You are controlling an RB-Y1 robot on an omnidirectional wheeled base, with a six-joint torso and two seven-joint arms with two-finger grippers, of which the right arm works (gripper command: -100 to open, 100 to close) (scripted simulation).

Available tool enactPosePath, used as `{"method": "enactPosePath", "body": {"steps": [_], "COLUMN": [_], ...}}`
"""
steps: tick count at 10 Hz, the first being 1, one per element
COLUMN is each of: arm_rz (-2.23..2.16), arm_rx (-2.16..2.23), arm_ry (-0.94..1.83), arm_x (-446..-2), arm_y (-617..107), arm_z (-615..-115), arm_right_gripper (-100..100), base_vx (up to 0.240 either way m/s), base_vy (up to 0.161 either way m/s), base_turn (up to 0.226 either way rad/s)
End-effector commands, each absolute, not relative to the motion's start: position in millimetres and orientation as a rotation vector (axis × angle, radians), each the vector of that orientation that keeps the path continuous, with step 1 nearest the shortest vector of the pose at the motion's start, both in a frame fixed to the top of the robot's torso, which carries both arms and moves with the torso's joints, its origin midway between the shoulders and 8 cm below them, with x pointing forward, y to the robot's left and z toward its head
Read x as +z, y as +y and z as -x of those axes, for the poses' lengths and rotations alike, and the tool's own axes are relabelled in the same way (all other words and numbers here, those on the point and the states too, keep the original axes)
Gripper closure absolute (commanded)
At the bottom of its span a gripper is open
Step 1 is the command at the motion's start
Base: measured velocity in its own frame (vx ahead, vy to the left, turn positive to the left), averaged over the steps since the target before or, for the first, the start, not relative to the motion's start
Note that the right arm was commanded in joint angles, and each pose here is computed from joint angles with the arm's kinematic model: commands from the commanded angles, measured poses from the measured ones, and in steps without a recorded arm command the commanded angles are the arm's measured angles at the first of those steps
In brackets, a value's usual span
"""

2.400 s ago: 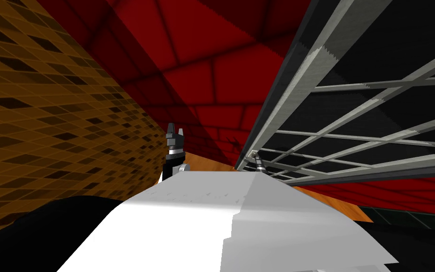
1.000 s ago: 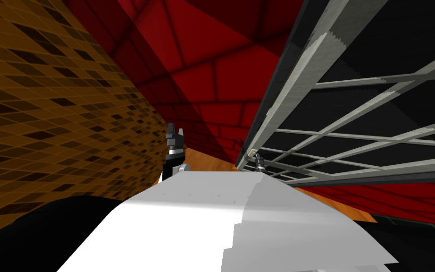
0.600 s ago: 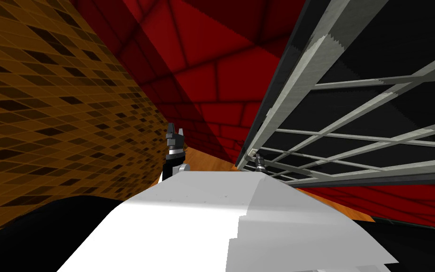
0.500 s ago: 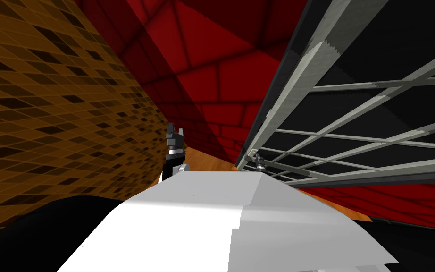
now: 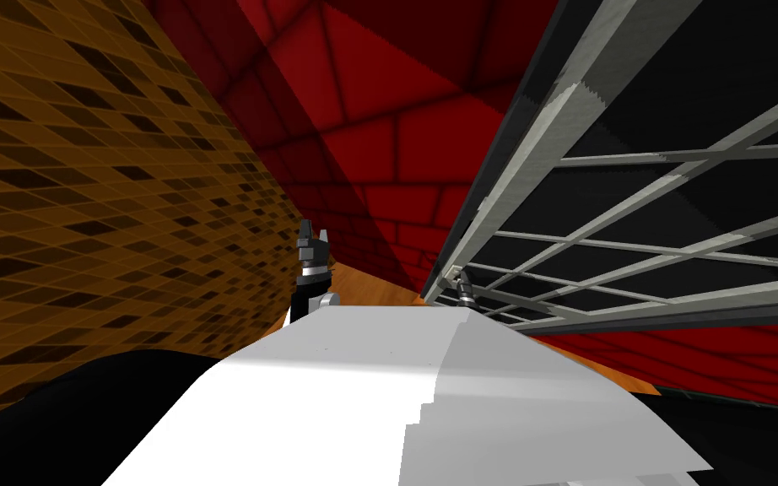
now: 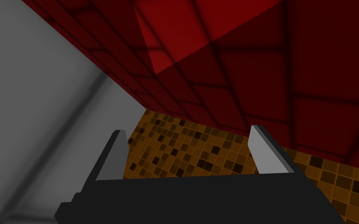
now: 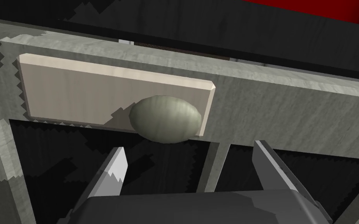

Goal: Pull the door open

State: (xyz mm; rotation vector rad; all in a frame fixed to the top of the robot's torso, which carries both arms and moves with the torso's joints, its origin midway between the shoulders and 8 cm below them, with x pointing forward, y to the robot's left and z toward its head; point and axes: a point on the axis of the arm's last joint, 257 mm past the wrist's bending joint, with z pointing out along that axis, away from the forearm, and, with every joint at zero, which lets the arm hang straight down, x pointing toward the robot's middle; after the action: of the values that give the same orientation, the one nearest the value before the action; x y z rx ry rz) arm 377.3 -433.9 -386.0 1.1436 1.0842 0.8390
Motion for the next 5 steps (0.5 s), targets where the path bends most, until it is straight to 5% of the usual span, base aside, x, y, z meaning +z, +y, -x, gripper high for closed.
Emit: {"method": "enactPosePath", "body": {"steps": [1,5], "arm_rz": [-1.108,-1.046], "arm_rx": [0.794,0.718], "arm_ry": [1.114,1.162], "arm_x": [-386.4,-387.0], "arm_y": [-435.2,-436.8], "arm_z": [-377.3,-377.1], "arm_right_gripper": [-100,-100], "base_vx": [-0.026,-0.019], "base_vy": [0.017,0.018], "base_turn": [-0.007,-0.006]}}
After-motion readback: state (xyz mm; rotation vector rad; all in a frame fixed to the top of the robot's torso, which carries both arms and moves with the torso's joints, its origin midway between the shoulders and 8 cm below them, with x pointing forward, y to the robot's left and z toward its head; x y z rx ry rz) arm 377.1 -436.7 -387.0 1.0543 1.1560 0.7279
